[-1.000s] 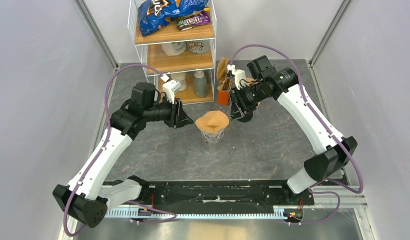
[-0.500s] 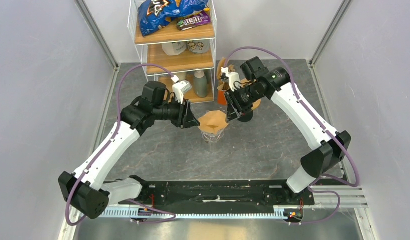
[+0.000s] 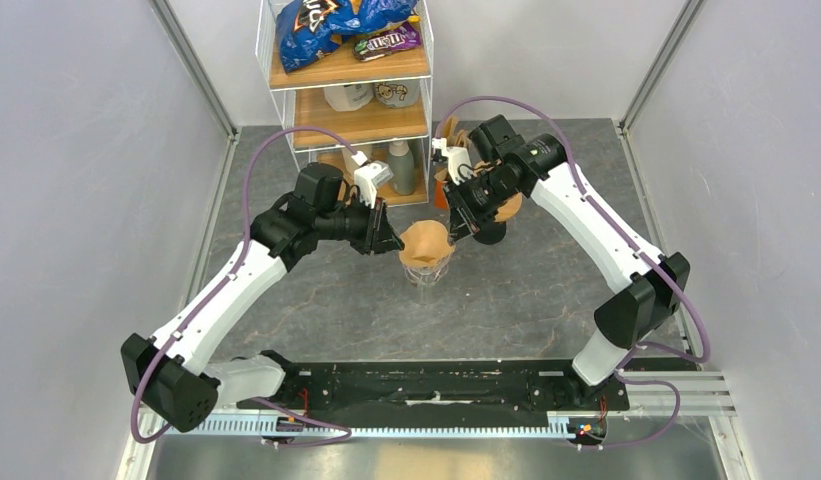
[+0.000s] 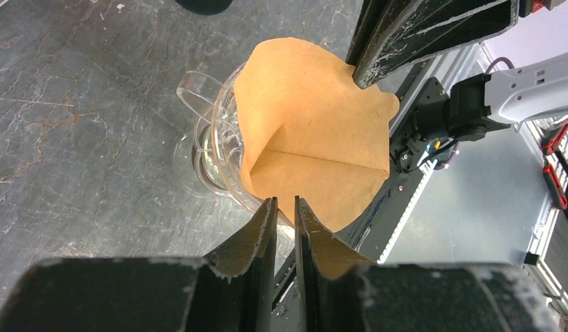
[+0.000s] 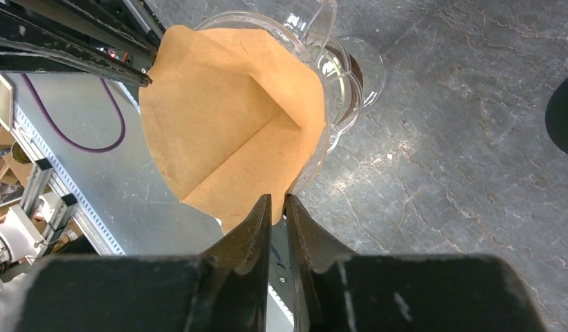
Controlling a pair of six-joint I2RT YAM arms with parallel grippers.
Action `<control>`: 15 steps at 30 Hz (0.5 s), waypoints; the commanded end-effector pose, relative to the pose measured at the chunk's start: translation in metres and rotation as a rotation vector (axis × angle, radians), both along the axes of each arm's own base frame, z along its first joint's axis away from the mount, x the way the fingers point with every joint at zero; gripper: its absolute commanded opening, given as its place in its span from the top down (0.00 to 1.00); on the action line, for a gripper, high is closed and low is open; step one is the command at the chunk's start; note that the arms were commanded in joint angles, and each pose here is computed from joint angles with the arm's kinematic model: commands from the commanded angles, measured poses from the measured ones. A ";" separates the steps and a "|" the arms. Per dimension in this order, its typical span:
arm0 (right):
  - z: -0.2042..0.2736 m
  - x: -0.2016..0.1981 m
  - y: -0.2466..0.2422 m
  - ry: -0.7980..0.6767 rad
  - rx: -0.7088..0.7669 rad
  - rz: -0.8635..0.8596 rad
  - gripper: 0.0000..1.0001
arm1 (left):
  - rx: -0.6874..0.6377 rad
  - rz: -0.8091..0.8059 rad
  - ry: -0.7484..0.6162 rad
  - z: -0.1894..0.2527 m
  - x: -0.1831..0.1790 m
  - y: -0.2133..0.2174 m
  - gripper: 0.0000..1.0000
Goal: Place the coffee filter in the dripper
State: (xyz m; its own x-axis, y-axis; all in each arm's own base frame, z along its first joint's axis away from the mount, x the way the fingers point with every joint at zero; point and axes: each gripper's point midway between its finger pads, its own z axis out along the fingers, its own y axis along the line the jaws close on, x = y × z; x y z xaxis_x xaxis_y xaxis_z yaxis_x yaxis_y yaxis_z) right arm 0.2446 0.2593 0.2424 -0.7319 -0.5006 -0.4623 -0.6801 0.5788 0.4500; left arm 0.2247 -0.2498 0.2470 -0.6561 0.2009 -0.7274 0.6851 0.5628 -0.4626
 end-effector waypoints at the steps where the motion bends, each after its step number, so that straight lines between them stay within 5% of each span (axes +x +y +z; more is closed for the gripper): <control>1: 0.011 0.011 0.007 -0.063 0.021 0.000 0.81 | -0.026 0.025 -0.019 0.008 0.009 -0.005 0.78; 15: 0.014 0.012 0.005 -0.091 0.014 0.012 0.65 | -0.016 0.012 -0.063 0.014 0.010 -0.003 0.68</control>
